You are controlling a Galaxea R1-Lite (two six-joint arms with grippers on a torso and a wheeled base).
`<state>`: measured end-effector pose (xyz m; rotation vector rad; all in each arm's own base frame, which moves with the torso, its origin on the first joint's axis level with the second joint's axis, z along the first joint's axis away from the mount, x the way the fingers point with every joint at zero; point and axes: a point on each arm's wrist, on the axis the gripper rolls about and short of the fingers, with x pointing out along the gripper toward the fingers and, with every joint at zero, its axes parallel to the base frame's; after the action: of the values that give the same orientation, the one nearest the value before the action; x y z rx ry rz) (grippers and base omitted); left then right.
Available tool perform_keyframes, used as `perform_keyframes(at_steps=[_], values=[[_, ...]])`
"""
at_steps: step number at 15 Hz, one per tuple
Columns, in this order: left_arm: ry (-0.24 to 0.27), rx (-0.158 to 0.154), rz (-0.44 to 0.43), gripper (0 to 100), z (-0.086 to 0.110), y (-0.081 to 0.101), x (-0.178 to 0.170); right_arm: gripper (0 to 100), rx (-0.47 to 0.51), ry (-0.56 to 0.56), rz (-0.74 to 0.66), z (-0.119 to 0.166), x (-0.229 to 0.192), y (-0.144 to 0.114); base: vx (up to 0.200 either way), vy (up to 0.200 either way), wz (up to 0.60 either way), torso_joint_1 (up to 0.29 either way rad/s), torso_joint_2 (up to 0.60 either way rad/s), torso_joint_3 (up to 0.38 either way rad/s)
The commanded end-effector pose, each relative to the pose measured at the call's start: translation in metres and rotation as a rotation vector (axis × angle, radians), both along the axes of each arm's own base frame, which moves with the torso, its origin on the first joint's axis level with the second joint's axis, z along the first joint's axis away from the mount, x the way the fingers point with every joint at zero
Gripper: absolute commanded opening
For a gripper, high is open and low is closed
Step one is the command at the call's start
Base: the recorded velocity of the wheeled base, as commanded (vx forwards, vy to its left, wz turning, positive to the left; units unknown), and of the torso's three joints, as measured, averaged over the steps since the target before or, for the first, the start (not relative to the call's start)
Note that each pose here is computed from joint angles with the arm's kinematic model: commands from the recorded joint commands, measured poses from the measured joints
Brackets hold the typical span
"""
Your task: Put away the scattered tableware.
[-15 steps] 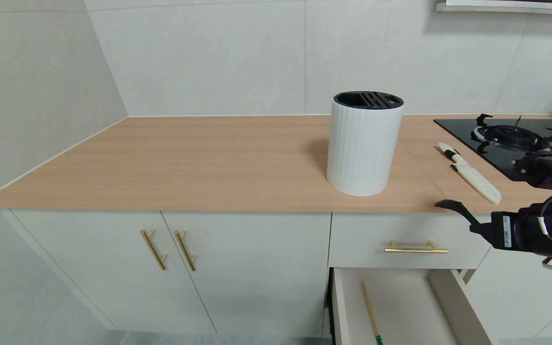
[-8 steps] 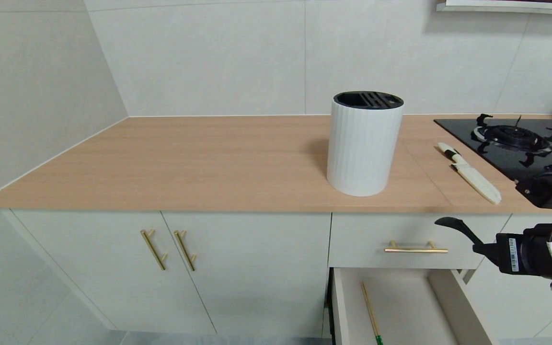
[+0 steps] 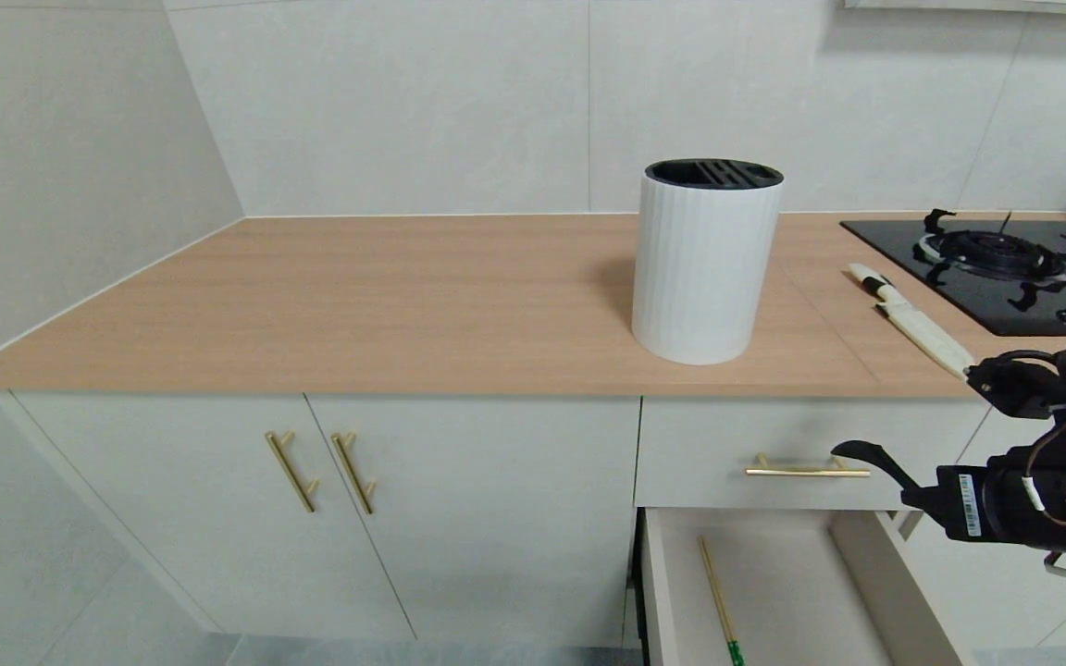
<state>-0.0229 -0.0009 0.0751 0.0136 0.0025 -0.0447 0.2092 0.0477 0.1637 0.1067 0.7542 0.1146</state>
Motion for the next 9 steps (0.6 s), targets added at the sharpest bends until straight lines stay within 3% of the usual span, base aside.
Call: perform_keyframes(at_steps=[1,9], values=[[0.000,0.000,0.000,100,0.0000,0.0000,0.0000,0,-0.008,0.025,-0.002,-0.0057,0.0041,0.0010,0.000,0.000,0.00,-0.188,0.45,0.256],[0.000,0.000,0.000,100,0.0000,0.0000,0.0000,0,-0.013,0.046,-0.002,-0.0106,0.0065,0.0015,0.000,0.000,0.00,-0.188,0.46,0.268]])
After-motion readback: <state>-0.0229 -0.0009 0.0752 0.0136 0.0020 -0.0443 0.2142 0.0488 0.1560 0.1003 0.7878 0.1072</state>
